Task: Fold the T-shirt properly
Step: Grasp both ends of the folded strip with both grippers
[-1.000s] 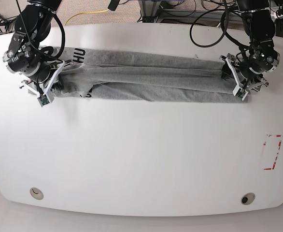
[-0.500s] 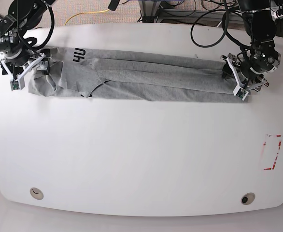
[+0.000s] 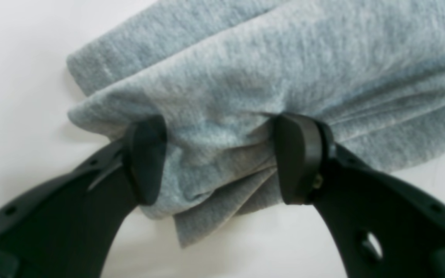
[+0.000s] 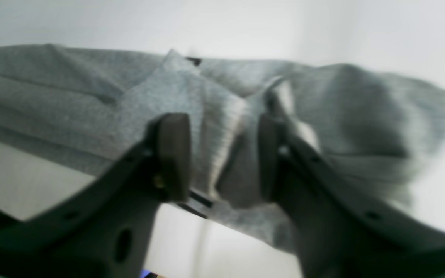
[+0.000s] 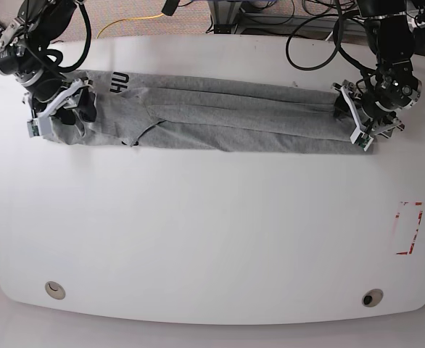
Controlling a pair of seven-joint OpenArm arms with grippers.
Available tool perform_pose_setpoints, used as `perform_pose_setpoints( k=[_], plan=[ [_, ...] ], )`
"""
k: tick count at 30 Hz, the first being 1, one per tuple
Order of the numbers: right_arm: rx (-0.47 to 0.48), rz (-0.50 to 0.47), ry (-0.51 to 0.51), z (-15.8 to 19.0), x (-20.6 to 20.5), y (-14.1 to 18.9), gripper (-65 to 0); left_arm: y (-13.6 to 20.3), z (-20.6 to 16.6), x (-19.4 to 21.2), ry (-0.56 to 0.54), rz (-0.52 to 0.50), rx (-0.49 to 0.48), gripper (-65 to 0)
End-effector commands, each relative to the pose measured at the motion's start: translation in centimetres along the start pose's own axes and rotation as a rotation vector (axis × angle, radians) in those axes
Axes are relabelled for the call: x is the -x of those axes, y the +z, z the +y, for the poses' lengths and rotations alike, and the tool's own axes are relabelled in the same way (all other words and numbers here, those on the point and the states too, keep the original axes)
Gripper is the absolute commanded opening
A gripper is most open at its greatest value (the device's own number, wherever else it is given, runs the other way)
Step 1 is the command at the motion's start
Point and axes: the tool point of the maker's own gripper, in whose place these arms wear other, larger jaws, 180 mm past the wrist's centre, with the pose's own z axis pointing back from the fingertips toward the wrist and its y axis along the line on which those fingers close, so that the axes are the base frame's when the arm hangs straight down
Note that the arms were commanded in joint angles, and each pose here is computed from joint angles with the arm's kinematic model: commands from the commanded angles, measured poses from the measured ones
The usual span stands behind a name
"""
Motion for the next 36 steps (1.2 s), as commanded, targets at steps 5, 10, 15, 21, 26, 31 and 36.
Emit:
perform_pose_setpoints(
  k=[5,10,15,21,26,31,36],
  plan=[
    [0.0,0.142,-0.049,-1.0,3.6,-3.1,-53.0,0.3,0.9,0.4,-0.021,0.028,-0.027,-24.2],
    [0.065,0.139,-0.04,-3.2,3.6,-3.5,-51.2,0.2,0.9,0.6,-0.018,0.034,-0.024,-24.2],
    [0.126,0.156,-0.003,-4.8,3.6,-3.1,-51.2,0.1,1.4,1.5,-0.011,0.057,-0.023,-24.0],
    [0.137,0.187,-0.003,-5.7,4.1,-3.2,-51.2,1.5,1.9,-0.5,-0.003,-0.006,-0.041,-23.5],
    [0.137,0.182,-0.002,-5.5,3.9,-3.3,-51.2,4.1,4.3,-2.7,0.071,-0.05,-0.077,-21.9],
    [0.136,0.186,-0.004,-5.5,4.1,-3.3,-51.4,7.0,7.2,-2.5,0.193,-0.08,-0.125,-13.3],
    [0.135,0.183,-0.004,-5.4,4.0,-3.3,-51.2,7.1,8.4,-3.3,0.259,-0.132,-0.105,-12.5]
  ],
)
